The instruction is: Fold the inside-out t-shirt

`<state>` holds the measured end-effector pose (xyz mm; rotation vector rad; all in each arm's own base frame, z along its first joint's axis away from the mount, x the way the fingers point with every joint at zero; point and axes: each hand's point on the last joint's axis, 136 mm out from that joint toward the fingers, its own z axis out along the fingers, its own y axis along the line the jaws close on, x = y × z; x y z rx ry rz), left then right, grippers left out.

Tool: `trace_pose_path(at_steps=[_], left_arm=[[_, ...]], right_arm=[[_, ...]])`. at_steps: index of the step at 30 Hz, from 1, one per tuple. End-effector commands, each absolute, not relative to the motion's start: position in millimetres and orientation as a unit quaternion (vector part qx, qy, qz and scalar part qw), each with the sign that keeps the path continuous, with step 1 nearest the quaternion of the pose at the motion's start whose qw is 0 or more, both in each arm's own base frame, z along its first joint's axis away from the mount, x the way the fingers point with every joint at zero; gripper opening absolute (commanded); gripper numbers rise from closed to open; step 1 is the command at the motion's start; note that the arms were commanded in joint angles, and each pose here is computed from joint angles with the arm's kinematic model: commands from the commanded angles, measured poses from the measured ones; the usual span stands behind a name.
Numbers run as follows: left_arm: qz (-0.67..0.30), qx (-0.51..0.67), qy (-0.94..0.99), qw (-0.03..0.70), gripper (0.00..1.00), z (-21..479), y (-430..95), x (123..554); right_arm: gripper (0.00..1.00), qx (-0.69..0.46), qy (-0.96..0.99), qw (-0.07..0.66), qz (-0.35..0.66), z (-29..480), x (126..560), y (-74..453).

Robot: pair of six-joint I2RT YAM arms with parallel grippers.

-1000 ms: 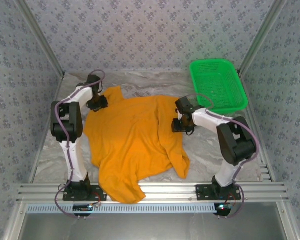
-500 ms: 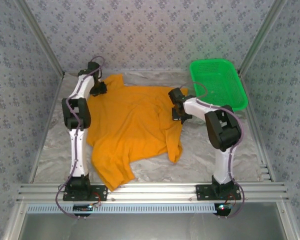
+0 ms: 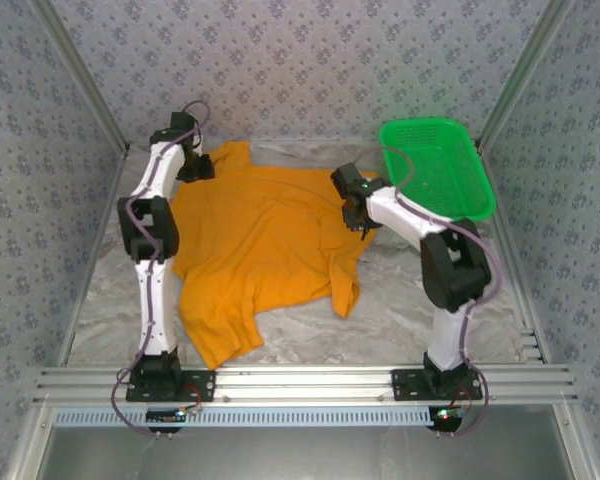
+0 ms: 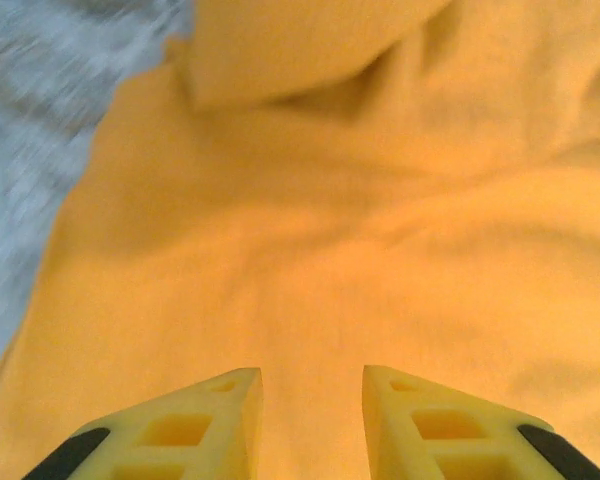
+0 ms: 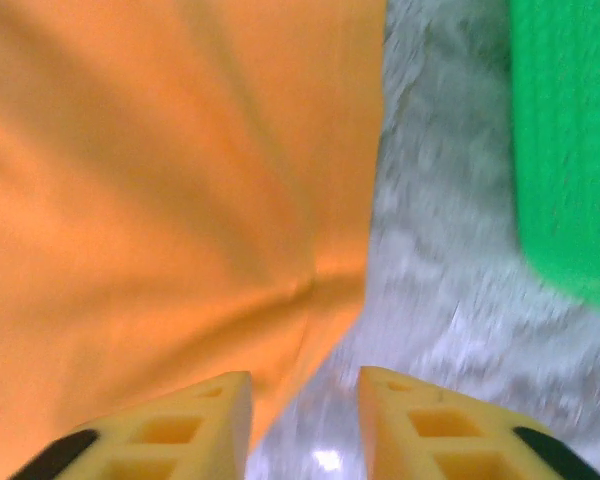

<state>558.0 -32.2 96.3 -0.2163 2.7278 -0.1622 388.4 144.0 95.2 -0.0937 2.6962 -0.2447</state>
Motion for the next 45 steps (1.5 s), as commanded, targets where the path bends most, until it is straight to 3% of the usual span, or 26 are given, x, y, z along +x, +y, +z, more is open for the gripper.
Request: trace_pose_path(at_steps=[1,6,10,13,15,17,18,19,24,28,31,33,35,38,39,45], left_arm=[[-0.070,-0.167,0.960,0.215,0.31,150,-30,501],[-0.077,-0.275,0.945,0.163,0.32,120,-24,400],[-0.042,-0.319,0.940,0.116,0.33,72,-12,339],[-0.031,-0.338,0.937,0.088,0.32,43,-7,317],[-0.033,-0.349,0.933,0.084,0.32,28,-5,315],[-0.047,-0.363,0.929,0.063,0.29,15,-7,313],[-0.047,-0.365,0.928,0.054,0.24,9,-5,312],[-0.044,-0.372,0.926,0.045,0.11,4,-1,312],[-0.040,-0.400,0.916,0.022,0.04,-14,17,316],[-0.021,-0.398,0.916,0.031,0.02,-14,34,320],[-0.016,-0.397,0.917,0.038,0.05,-7,46,324],[-0.022,-0.394,0.918,0.044,0.12,-1,48,329],[-0.036,-0.395,0.917,0.043,0.16,3,43,331],[-0.054,-0.405,0.912,0.040,0.20,3,36,328],[-0.056,-0.408,0.910,0.041,0.21,3,36,327],[-0.072,-0.411,0.908,0.048,0.24,9,32,323]], right_arm=[[0.40,-0.004,0.991,0.131,0.016,85,309,169],[0.45,-0.044,0.994,0.066,0.072,67,230,191],[0.46,-0.076,0.994,0.043,0.069,46,200,193],[0.46,-0.087,0.992,0.036,0.088,36,190,201],[0.46,-0.094,0.990,0.041,0.093,31,187,207],[0.34,-0.096,0.990,0.042,0.091,27,186,210],[0.32,-0.097,0.990,0.042,0.089,25,186,210],[0.25,-0.097,0.991,0.042,0.087,24,186,210],[0.00,-0.089,0.994,0.046,0.044,19,189,196],[0.00,0.025,0.993,0.078,-0.083,33,190,129],[0.00,0.084,0.984,0.106,-0.117,51,195,87],[0.00,0.091,0.984,0.115,-0.104,59,202,78],[0.00,0.036,0.993,0.114,-0.008,61,208,111],[0.41,-0.097,0.971,0.121,0.183,78,199,202],[0.48,-0.133,0.962,0.128,0.202,84,194,220],[0.59,-0.249,0.944,0.104,0.191,69,173,268]])
